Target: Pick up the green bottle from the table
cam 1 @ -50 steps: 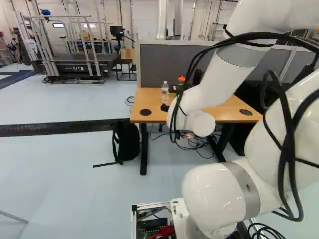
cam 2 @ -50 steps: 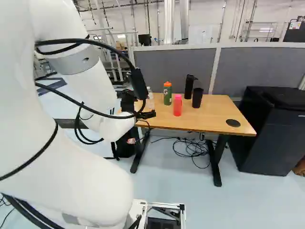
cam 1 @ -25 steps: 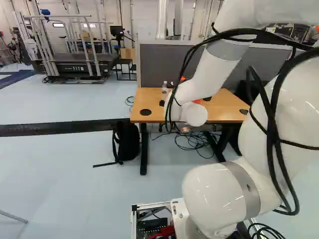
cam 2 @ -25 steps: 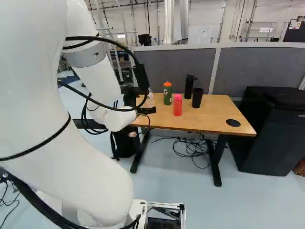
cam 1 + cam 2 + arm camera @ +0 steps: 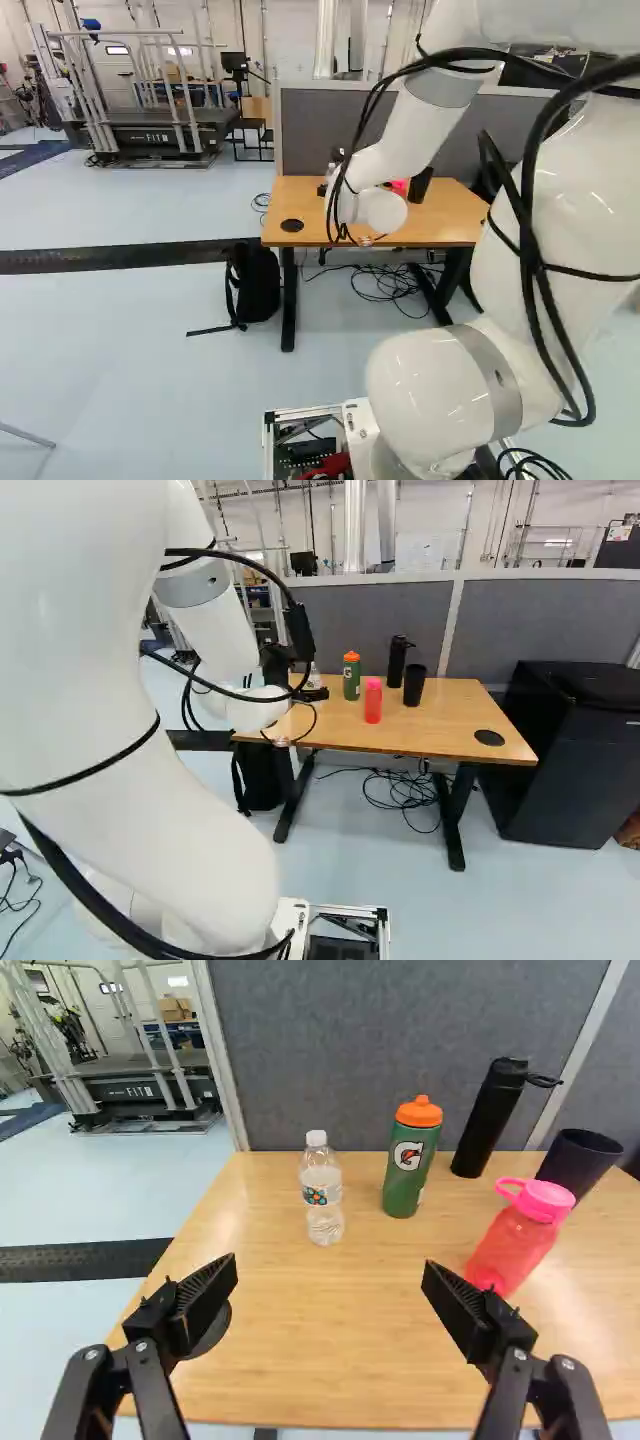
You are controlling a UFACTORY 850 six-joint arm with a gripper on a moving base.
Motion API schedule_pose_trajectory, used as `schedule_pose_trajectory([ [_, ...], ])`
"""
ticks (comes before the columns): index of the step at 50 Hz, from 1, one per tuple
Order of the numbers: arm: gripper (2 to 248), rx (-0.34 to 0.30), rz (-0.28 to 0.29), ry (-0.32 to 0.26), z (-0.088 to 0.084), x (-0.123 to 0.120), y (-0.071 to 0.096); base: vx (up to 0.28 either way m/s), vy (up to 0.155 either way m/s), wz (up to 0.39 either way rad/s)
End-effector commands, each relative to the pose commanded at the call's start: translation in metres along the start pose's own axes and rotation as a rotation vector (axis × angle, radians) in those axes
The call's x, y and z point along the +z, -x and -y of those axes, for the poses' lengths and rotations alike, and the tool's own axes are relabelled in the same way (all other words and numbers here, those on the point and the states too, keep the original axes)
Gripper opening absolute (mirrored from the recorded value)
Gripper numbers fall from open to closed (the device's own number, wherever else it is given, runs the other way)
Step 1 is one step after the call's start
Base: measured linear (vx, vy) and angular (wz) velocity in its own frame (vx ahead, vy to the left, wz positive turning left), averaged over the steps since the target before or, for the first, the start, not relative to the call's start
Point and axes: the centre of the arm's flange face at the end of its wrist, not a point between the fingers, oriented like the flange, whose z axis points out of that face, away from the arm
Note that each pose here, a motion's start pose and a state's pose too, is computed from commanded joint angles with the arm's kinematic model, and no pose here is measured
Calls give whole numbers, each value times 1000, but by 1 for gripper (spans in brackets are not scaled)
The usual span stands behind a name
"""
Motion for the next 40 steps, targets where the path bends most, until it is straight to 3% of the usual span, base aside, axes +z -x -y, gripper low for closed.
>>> schedule_pose_trajectory([
  [19,247,17,5,20,-4,29,-25,0,0,0],
  [40,247,66,10,78,-19,58,-52,0,0,0],
])
